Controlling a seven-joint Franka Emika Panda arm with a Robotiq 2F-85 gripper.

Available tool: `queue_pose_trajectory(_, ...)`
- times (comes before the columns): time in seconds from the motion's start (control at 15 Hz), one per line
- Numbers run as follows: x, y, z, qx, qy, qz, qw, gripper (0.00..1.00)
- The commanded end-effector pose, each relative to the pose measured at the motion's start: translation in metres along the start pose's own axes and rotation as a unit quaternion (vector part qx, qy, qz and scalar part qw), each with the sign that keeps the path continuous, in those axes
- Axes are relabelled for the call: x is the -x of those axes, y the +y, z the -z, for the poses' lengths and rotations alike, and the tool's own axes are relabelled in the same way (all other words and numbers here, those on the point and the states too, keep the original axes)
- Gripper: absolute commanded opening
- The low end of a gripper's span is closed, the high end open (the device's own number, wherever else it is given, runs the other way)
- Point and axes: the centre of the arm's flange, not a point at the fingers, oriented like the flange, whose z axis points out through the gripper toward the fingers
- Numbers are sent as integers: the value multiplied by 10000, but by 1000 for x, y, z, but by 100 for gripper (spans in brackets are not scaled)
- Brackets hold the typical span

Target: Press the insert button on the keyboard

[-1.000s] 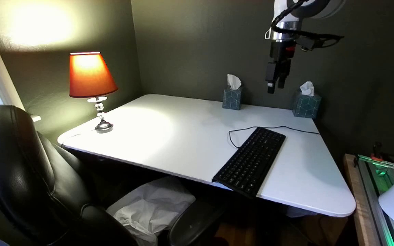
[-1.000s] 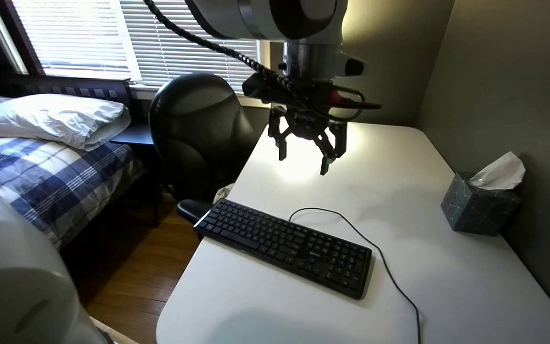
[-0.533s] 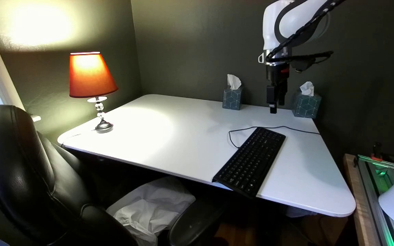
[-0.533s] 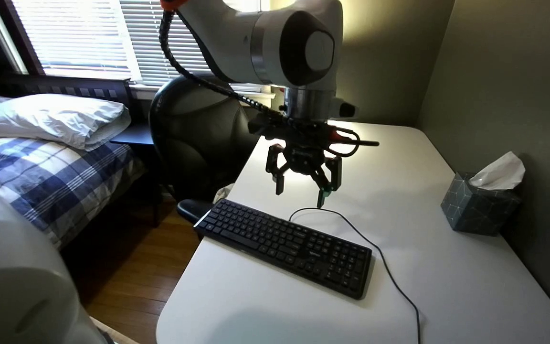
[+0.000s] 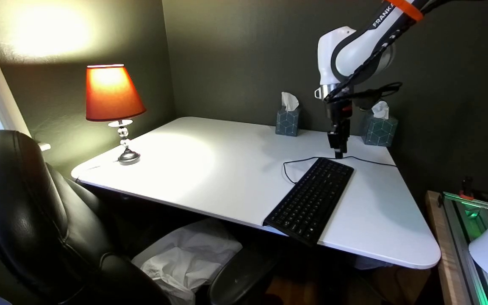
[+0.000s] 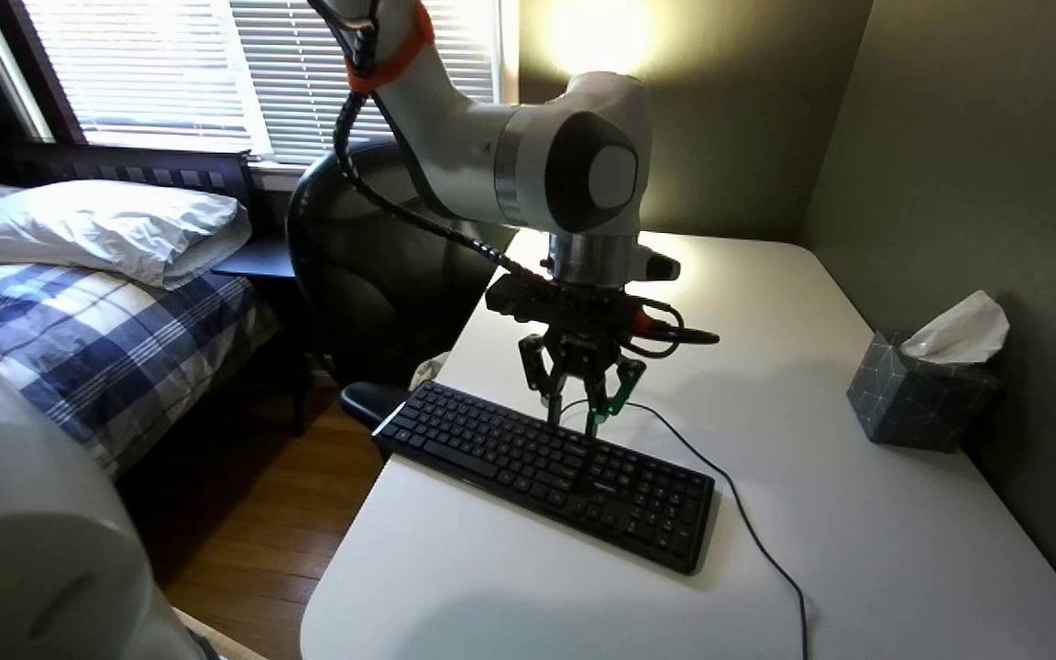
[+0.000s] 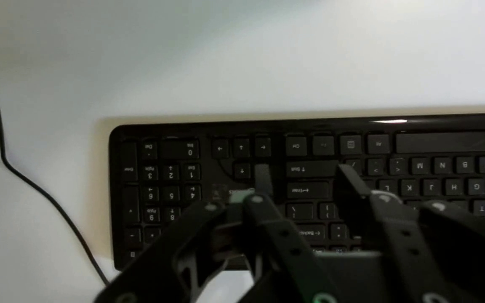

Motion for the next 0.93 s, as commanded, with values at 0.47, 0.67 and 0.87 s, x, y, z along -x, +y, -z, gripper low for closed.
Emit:
queue_pose_trajectory(0.47, -30, 4, -37, 77, 94, 44, 9999, 0)
queue_pose_trajectory(0.67, -36, 7, -42, 83, 97, 17, 9999, 0)
queue_pose_trajectory(0.87, -43, 9, -47, 61, 55, 27, 10000, 0)
